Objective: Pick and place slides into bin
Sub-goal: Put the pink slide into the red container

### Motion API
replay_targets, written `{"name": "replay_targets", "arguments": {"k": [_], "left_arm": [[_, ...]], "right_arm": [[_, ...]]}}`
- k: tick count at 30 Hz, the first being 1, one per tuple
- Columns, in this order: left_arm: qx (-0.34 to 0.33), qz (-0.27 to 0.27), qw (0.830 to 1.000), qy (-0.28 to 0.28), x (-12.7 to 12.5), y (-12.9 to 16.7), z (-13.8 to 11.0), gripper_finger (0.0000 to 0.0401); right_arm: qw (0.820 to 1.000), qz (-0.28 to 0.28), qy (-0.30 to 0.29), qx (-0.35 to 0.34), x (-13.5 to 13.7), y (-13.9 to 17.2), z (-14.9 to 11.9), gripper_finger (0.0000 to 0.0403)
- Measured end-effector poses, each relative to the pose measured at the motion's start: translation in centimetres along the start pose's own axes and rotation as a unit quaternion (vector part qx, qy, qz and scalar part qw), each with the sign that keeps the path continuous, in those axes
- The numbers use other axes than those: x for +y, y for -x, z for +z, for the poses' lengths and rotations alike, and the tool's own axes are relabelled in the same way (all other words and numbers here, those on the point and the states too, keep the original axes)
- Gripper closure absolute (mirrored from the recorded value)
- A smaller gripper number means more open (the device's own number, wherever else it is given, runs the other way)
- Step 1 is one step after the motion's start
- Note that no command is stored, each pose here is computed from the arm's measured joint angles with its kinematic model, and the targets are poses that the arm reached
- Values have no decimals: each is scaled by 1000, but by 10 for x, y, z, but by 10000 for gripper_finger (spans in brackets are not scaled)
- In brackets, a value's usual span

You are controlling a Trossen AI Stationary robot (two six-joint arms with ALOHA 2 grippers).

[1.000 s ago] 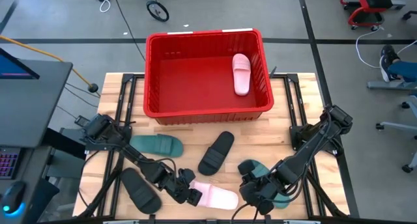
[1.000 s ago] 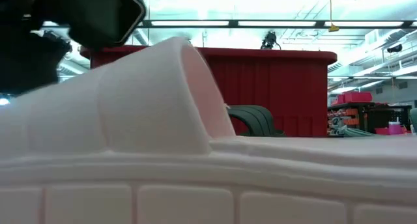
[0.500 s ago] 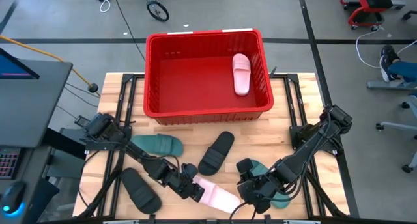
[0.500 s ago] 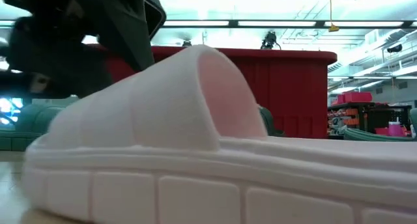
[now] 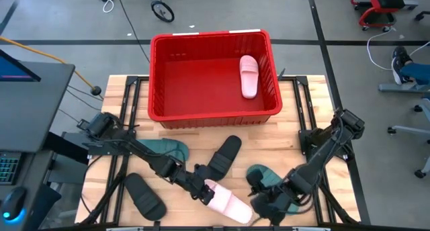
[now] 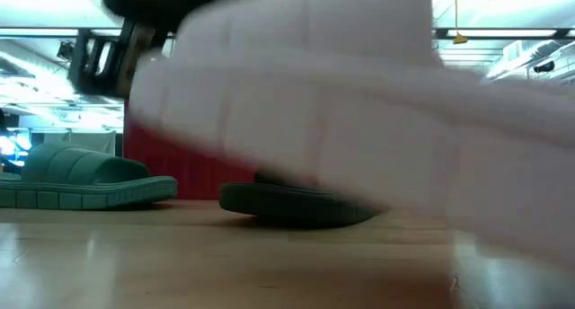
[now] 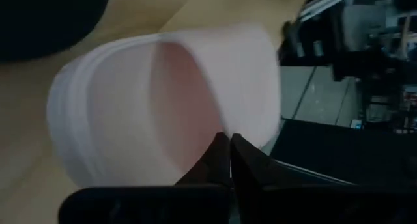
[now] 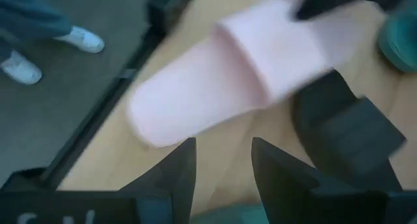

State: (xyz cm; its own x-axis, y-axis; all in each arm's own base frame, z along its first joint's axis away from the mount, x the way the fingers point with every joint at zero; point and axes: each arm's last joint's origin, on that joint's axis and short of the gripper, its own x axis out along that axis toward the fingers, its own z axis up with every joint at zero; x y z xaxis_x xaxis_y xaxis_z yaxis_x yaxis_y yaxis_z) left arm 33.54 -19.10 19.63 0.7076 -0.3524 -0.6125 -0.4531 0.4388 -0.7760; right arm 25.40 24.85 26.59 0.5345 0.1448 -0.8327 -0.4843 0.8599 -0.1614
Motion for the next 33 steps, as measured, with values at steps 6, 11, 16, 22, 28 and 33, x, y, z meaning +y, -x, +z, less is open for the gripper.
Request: {"name": "replay_targets", "arguments": {"k": [6, 11, 16, 22, 28, 33], "left_arm": [[-51, -42, 998, -25, -22, 38, 13, 398], [-113, -66, 991, -36, -35, 66, 26, 399], [-161, -95, 981, -50, -46, 93, 35, 400], [-184, -132, 973, -54, -57, 121, 38, 400], [-219, -170, 958, -75, -66, 148, 41, 401], [-231, -173, 954, -81, -67, 155, 42, 401]], "right_arm": [[996, -19, 86, -19, 34, 11, -6, 250], [982, -112, 141, -51, 49, 20, -8, 250], [966, -209, 142, -62, 43, 21, -7, 250], [950, -268, 154, -49, 29, 19, -4, 250], [952, -280, 115, -44, 12, 13, 0, 248], [949, -298, 93, -46, 2, 14, 4, 228]]}}
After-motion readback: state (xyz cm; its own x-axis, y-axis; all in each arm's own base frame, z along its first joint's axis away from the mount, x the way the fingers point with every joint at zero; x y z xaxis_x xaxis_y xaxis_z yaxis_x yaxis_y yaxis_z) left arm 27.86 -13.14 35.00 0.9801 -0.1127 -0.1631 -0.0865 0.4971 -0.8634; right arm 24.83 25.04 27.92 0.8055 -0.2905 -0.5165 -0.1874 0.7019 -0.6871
